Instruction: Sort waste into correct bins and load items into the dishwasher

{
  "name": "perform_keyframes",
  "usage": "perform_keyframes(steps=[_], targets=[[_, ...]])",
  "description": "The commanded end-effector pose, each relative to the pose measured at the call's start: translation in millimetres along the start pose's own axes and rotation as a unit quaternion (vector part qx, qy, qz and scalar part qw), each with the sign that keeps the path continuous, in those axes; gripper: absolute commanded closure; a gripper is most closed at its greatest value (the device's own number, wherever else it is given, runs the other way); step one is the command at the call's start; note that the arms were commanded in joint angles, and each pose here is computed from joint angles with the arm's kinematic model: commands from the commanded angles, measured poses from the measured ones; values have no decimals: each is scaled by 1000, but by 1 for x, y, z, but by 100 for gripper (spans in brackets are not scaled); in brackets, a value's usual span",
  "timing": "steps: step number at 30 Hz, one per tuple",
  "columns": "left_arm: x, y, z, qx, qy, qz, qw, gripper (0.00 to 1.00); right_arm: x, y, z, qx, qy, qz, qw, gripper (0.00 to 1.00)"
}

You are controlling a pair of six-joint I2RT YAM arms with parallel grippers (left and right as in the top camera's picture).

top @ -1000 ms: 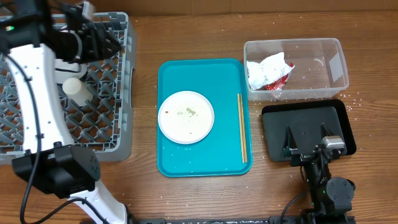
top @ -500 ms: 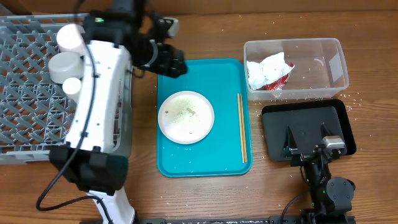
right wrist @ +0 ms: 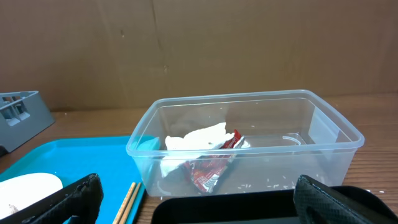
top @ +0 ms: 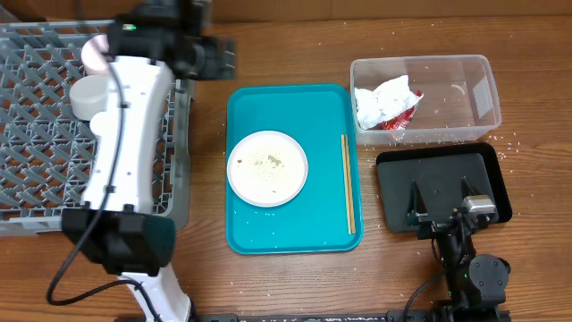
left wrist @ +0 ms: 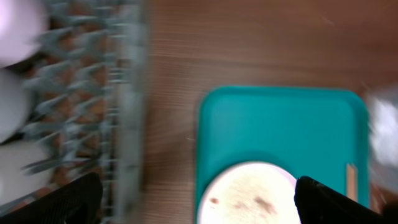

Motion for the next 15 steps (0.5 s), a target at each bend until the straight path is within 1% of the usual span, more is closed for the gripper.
perform_keyframes(steps=[1,3,6,8,9,11,13,15], targets=[[-1,19,64,109,57,-19,992,0,0,-2,1,2,1,-1,1000,0],[2,23,88,145,69,-23,987,0,0,-2,1,2,1,-1,1000,0],[6,28,114,170,82,-29,982,0,0,3,-8,6,-26,-12,1000,0],[7,29,124,180,82,-29,980,0,1,16,-8,0,-24,-40,999,0],[7,29,127,184,80,-29,979,0,2,32,2,-15,6,-73,997,0],[8,29,128,186,78,-28,979,0,6,47,17,-35,58,-105,992,0],[8,29,128,185,80,-29,979,0,16,75,28,-29,94,-165,981,0],[8,29,129,182,82,-29,979,0,34,111,36,-9,123,-249,961,0]])
Point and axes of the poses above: each gripper's point midway between its finger pads, its own x axis back along the fingers, its own z axis along the line the jaws close on, y = z × x, the point moved 1 cm from there along x, back along the fingers, and after that the axes turned 9 degrees about x, right-handed, at the moved point
